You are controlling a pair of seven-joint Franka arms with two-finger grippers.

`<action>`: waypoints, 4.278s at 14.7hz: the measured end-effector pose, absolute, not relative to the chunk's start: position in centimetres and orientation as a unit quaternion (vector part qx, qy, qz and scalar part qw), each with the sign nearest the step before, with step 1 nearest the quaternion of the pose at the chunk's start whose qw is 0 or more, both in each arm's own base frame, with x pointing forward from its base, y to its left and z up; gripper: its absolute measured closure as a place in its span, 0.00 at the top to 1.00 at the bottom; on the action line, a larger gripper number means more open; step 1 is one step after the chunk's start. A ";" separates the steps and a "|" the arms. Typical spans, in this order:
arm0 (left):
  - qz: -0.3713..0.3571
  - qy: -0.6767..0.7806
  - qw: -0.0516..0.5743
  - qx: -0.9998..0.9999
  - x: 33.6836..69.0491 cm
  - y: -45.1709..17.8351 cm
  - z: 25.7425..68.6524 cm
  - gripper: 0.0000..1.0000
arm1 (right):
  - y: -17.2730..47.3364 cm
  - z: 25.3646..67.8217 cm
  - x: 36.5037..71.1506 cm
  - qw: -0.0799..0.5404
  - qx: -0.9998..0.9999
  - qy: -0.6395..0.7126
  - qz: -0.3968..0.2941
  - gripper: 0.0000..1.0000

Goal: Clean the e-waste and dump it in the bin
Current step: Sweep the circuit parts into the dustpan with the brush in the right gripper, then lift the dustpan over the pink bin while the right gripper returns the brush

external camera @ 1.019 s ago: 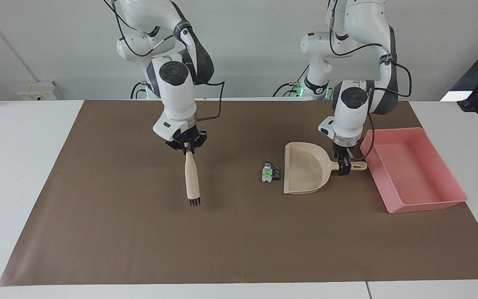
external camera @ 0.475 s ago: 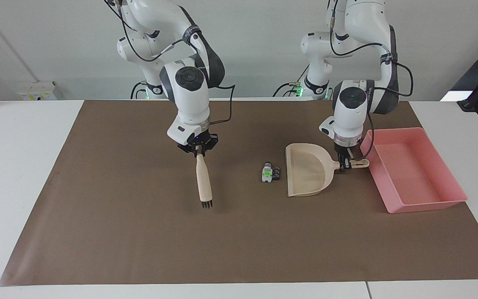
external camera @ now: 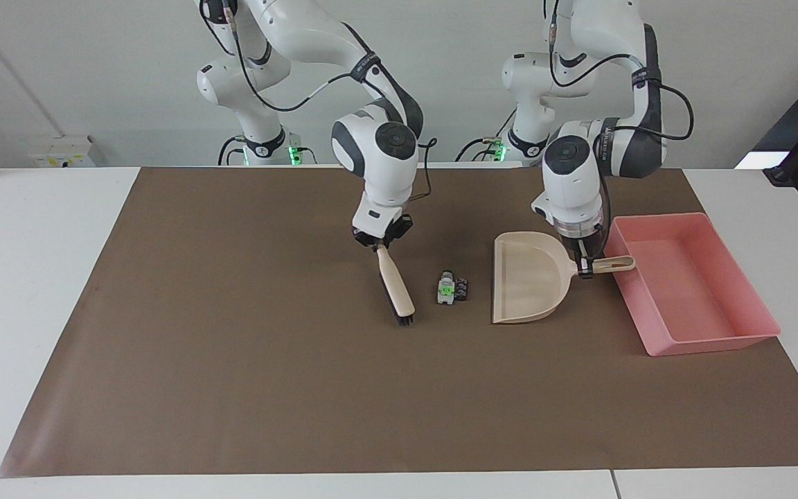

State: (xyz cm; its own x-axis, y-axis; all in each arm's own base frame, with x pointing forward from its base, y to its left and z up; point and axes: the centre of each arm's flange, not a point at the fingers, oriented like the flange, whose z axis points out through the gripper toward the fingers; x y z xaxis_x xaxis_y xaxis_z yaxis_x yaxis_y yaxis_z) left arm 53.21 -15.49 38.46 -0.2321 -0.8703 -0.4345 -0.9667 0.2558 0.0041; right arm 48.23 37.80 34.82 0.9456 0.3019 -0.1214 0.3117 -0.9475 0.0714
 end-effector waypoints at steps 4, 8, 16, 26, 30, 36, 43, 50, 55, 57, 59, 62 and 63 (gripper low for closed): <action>0.140 0.750 0.181 -0.620 52.0 -17.1 37.7 0.32 | 39.8 34.3 46.9 0.047 0.985 0.158 -0.054 0.25; 0.136 0.734 0.189 -0.638 50.5 -19.5 36.9 0.32 | 42.7 33.9 45.3 0.022 0.987 0.151 -0.042 0.25; 0.139 0.733 0.189 -0.638 50.2 -19.7 36.6 0.32 | 49.4 33.3 43.2 -0.140 0.987 0.059 -0.055 0.25; 0.136 0.735 0.175 -0.641 50.3 -19.0 36.3 0.32 | 50.2 36.0 42.4 -0.141 0.984 0.067 -0.085 0.25; 0.124 0.734 0.128 -0.656 50.7 -17.6 36.0 0.32 | 48.2 38.7 42.3 -0.098 0.987 0.094 -0.089 0.25; 0.073 0.755 0.060 -0.649 51.6 -16.4 35.9 0.32 | 45.3 40.1 43.0 -0.043 0.989 0.105 -0.091 0.25; -0.005 0.738 0.007 -0.674 53.5 -13.6 36.8 0.32 | 31.8 48.4 49.3 -0.043 0.996 0.017 -0.082 0.25; -0.044 0.687 -0.032 -0.725 57.4 -6.9 44.0 0.32 | 10.9 47.4 55.4 -0.029 0.992 0.013 -0.121 0.25; -0.055 0.674 -0.042 -0.735 58.5 4.0 49.5 0.32 | -4.9 41.9 54.4 -0.030 0.994 0.029 -0.106 0.25; -0.062 0.666 -0.034 -0.742 58.1 9.1 50.6 0.32 | -8.7 39.3 53.5 -0.008 0.996 0.033 -0.088 0.25; -0.067 0.661 -0.026 -0.747 57.4 13.6 50.9 0.32 | -10.6 37.7 52.8 -0.003 0.997 0.034 -0.075 0.25; -0.054 0.649 -0.009 -0.759 56.5 18.7 51.1 0.32 | -10.7 36.6 51.8 -0.001 0.997 0.033 -0.067 0.25; -0.036 0.649 0.006 -0.760 56.4 19.9 51.2 0.32 | -10.5 36.2 51.4 0.000 0.997 0.035 -0.064 0.25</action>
